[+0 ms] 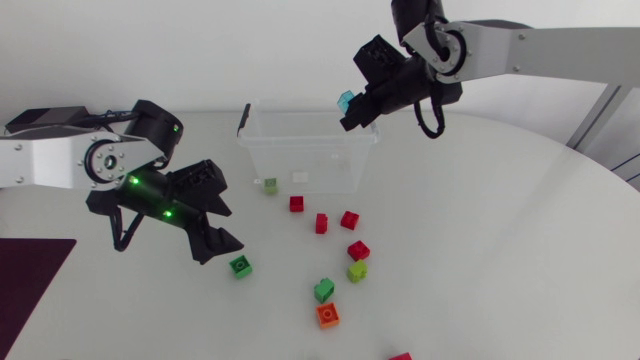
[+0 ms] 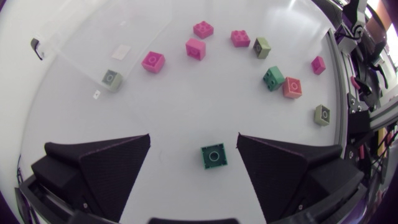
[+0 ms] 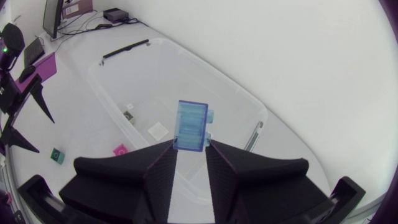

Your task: Pick up the duplo bricks and place them in the container

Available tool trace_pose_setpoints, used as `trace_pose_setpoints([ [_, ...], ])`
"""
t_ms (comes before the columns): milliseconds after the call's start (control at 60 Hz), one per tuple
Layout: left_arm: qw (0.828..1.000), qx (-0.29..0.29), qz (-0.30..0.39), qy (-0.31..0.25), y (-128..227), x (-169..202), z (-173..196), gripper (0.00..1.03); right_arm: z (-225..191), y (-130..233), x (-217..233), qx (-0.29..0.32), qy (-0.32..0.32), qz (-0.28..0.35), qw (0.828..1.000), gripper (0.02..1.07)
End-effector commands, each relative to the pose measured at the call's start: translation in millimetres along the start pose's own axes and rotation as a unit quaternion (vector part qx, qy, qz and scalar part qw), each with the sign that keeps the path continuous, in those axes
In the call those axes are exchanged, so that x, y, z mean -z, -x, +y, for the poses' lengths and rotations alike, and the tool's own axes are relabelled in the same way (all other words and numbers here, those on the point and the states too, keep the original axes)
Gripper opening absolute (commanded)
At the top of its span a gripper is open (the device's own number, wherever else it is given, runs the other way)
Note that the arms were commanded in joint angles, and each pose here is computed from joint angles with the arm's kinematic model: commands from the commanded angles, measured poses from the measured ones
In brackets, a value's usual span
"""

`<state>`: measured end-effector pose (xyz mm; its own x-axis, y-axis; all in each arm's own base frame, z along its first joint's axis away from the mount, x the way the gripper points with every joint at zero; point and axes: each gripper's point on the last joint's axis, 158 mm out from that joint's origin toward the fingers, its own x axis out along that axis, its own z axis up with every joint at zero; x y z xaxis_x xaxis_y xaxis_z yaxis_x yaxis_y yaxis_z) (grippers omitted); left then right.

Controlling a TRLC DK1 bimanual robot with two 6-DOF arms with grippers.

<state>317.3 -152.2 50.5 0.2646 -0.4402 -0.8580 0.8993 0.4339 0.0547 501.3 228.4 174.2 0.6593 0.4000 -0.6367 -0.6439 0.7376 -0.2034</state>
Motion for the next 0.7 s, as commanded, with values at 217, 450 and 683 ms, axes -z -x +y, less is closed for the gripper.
trace_pose_setpoints([
  [217,0.997,0.039,0.066,-0.020,-48.0,40.2,-24.5,0.98,-3.4,-32.8,-6.0,0.002,0.005,0.001,1.000,0.29],
  [450,0.994,0.039,0.093,-0.030,-72.4,49.2,-23.4,0.97,-13.6,-15.2,-17.1,0.021,0.002,-0.011,1.000,1.03],
  [683,0.992,0.043,0.112,-0.036,-80.5,59.9,-24.8,0.86,15.9,38.1,-2.7,0.006,0.010,-0.013,1.000,1.03],
])
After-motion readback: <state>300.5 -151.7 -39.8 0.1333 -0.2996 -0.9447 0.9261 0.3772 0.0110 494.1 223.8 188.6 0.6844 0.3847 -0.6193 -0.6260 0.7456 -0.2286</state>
